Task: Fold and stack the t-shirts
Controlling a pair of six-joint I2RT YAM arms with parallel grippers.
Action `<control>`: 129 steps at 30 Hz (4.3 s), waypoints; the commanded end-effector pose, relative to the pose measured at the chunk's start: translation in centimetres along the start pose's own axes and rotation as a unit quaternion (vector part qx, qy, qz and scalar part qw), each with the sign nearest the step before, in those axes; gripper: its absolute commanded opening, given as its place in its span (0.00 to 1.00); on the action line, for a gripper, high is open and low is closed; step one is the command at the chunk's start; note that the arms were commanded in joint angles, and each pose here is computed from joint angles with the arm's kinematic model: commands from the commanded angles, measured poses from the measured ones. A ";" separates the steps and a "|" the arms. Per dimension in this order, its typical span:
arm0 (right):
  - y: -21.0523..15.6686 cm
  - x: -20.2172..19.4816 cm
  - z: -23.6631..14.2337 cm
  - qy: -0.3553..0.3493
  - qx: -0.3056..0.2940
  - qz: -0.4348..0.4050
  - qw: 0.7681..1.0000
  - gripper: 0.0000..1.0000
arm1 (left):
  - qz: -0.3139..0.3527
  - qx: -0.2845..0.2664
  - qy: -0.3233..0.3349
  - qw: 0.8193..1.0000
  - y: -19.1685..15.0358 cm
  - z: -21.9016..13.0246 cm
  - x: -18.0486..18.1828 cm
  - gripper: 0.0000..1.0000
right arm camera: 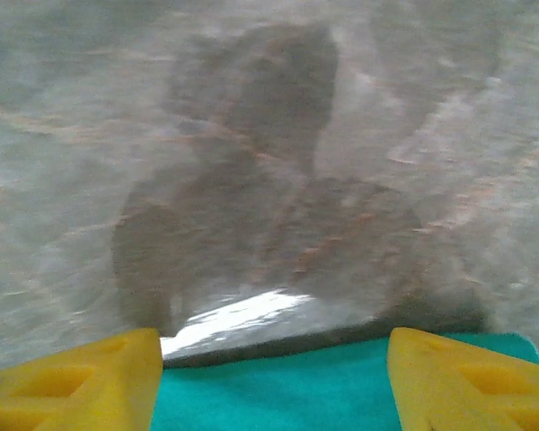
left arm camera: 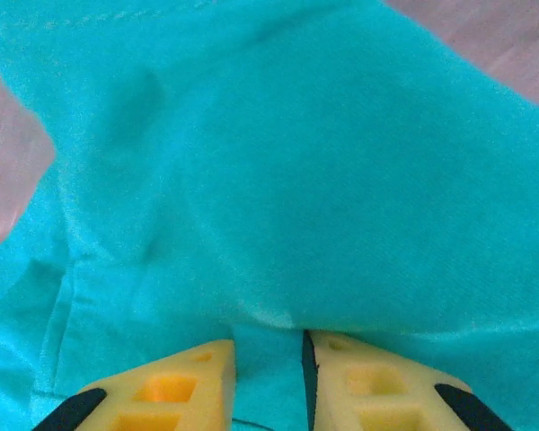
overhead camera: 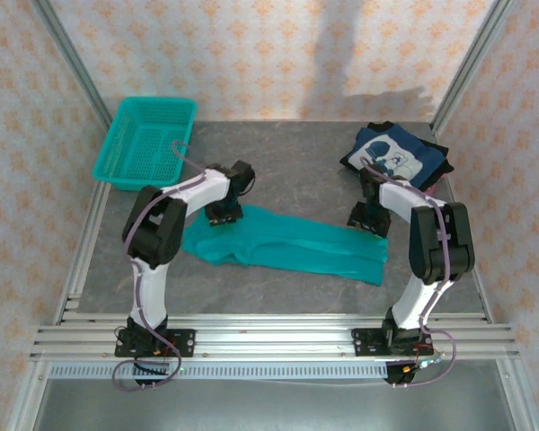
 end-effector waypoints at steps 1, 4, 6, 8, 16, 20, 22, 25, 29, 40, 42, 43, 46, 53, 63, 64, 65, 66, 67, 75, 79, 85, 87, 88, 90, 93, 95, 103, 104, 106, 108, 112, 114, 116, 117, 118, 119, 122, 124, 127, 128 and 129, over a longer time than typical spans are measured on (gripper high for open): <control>-1.6 -1.8 0.3 -0.052 0.032 0.017 0.998 0.67 | 0.049 -0.033 0.011 0.998 3.5 0.0 -2.5 0.26; -2.6 -1.9 0.2 -0.042 0.047 0.021 0.998 0.67 | 0.057 -0.043 -0.007 0.997 6.9 -0.2 -5.5 0.27; -3.6 -1.8 0.1 -0.026 0.058 0.025 0.998 0.66 | 0.069 -0.050 -0.041 0.995 8.8 -0.6 -7.9 0.28; -4.7 -1.7 0.2 -0.006 0.078 0.031 0.996 0.66 | 0.070 -0.070 -0.061 0.993 10.6 -1.1 -9.6 0.29; -10.4 1.7 0.8 0.089 0.151 0.050 0.983 0.63 | 0.000 -0.069 -0.291 0.954 14.5 0.0 -14.7 0.39; -12.6 3.4 1.2 0.106 0.160 0.066 0.979 0.61 | -0.014 -0.078 -0.338 0.938 15.3 0.5 -16.3 0.42; -13.6 4.3 1.0 0.121 0.157 0.082 0.977 0.61 | -0.024 -0.079 -0.352 0.933 15.9 1.0 -16.4 0.43; -15.2 5.4 1.0 0.151 0.154 0.110 0.970 0.60 | -0.022 -0.085 -0.375 0.923 16.4 1.4 -16.9 0.43; -17.0 7.1 0.3 0.178 0.150 0.112 0.966 0.59 | -0.024 -0.091 -0.389 0.917 17.0 1.6 -17.0 0.44; -19.4 11.5 -1.7 0.275 0.160 0.058 0.946 0.62 | 0.007 -0.103 -0.475 0.874 15.7 -8.3 -18.0 0.66; -19.3 10.9 -3.0 0.277 0.141 0.044 0.949 0.64 | 0.017 -0.122 -0.467 0.876 15.3 -12.6 -16.2 0.71; -19.4 10.5 -3.6 0.273 0.134 0.036 0.952 0.65 | 0.018 -0.127 -0.464 0.876 15.1 -14.4 -15.3 0.73; -19.6 8.3 -6.0 0.247 0.093 0.004 0.965 0.70 | 0.016 -0.151 -0.466 0.872 14.1 -20.7 -11.7 0.77; -20.7 4.1 -7.9 0.222 0.057 -0.042 0.973 0.73 | 0.044 -0.185 -0.407 0.893 7.2 -28.9 -3.1 0.82; -20.6 6.5 -7.1 0.302 0.072 -0.120 0.943 0.70 | 0.042 -0.048 -0.358 0.931 -13.9 -18.7 4.2 0.76; -20.7 6.7 -6.9 0.307 0.079 -0.126 0.940 0.69 | 0.041 -0.038 -0.361 0.931 -15.5 -17.6 4.4 0.74; -20.8 6.9 -6.6 0.309 0.086 -0.132 0.938 0.68 | 0.043 -0.030 -0.364 0.930 -17.0 -16.7 4.3 0.73; -20.8 6.9 -6.3 0.306 0.090 -0.137 0.938 0.68 | 0.045 -0.027 -0.360 0.931 -18.3 -16.1 4.2 0.71; -20.9 6.9 -6.0 0.301 0.091 -0.139 0.939 0.68 | 0.049 -0.025 -0.357 0.932 -19.4 -15.5 4.0 0.69; -21.2 7.0 -3.5 0.294 0.108 -0.146 0.938 0.65 | 0.051 -0.007 -0.353 0.934 -23.9 -10.6 0.7 0.63; -21.3 6.8 -2.5 0.282 0.110 -0.142 0.942 0.63 | 0.040 -0.011 -0.346 0.937 -24.3 -9.3 -0.5 0.62; -21.3 6.7 -1.5 0.275 0.101 -0.119 0.949 0.55 | 0.039 -0.039 -0.353 0.934 -23.7 -10.7 -2.5 0.64; -21.2 6.5 -1.3 0.262 0.098 -0.116 0.953 0.52 | 0.057 -0.049 -0.314 0.946 -23.5 -11.0 -3.2 0.64; -21.2 6.4 -1.2 0.259 0.097 -0.114 0.954 0.51 | 0.067 -0.051 -0.299 0.951 -23.5 -11.0 -3.7 0.63; -21.3 6.3 -1.0 0.259 0.094 -0.108 0.955 0.48 | 0.082 -0.051 -0.257 0.962 -23.6 -10.6 -4.5 0.62; -21.3 6.2 -0.7 0.260 0.094 -0.102 0.956 0.46 | 0.103 -0.053 -0.198 0.973 -23.7 -9.9 -5.5 0.59; -21.4 6.2 -0.5 0.258 0.094 -0.099 0.957 0.43 | 0.118 -0.051 -0.163 0.978 -23.9 -9.5 -6.1 0.55; -21.2 6.0 -0.4 0.247 0.085 -0.089 0.961 0.38 | 0.168 -0.041 -0.080 0.982 -24.5 -7.8 -6.5 0.47; -21.2 5.9 -0.4 0.247 0.084 -0.088 0.961 0.37 | 0.173 -0.038 -0.076 0.981 -24.7 -7.5 -6.5 0.46; -21.1 5.7 -0.4 0.243 0.080 -0.084 0.963 0.36 | 0.178 -0.032 -0.063 0.981 -24.9 -7.1 -6.2 0.41; -21.1 5.6 -0.4 0.240 0.075 -0.080 0.965 0.35 | 0.172 -0.031 -0.062 0.983 -25.0 -6.7 -5.7 0.41; -21.1 5.5 -0.3 0.249 0.066 -0.062 0.964 0.33 | 0.136 -0.012 -0.096 0.986 -24.9 -5.2 -5.7 0.44; -21.1 5.6 -0.3 0.256 0.064 -0.056 0.963 0.32 | 0.115 -0.007 -0.132 0.985 -24.8 -5.4 -6.1 0.44; -21.1 5.6 -0.3 0.259 0.062 -0.054 0.962 0.32 | 0.101 -0.008 -0.175 0.979 -24.7 -6.6 -6.5 0.44; -21.1 5.6 -0.4 0.260 0.062 -0.054 0.962 0.32 | 0.093 -0.010 -0.194 0.976 -24.5 -7.5 -6.5 0.44; -21.1 5.6 -0.4 0.260 0.061 -0.053 0.962 0.32 | 0.085 -0.015 -0.209 0.974 -24.2 -8.3 -6.4 0.44; -21.1 5.5 -0.4 0.261 0.061 -0.052 0.962 0.32 | 0.078 -0.021 -0.219 0.972 -23.9 -8.9 -6.2 0.44; -21.2 5.4 -0.3 0.261 0.062 -0.050 0.962 0.31 | 0.061 -0.020 -0.233 0.970 -23.4 -10.0 -5.7 0.43; -21.3 5.3 -0.1 0.261 0.063 -0.049 0.962 0.31 | 0.059 -0.017 -0.246 0.967 -23.4 -10.5 -6.1 0.46; -21.3 5.3 -0.1 0.260 0.061 -0.047 0.962 0.31 | 0.073 -0.005 -0.233 0.970 -23.8 -10.1 -7.2 0.47; -21.3 5.3 -0.1 0.261 0.061 -0.047 0.962 0.31 | 0.079 0.001 -0.218 0.973 -24.0 -9.6 -7.4 0.47; -21.2 5.4 -0.2 0.262 0.059 -0.047 0.962 0.31 | 0.085 0.006 -0.206 0.975 -24.2 -9.0 -7.6 0.45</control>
Point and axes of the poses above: each hand's point on the last joint's axis, 136 mm out from that joint toward the fingers, its own z axis out along the fingers, its own x axis along the line the jaws close on, y = z × x, the point moved 8 cm from there along -z, back along the fingers, and after that the axes turned 10 degrees about -z, right-handed, at the moved point
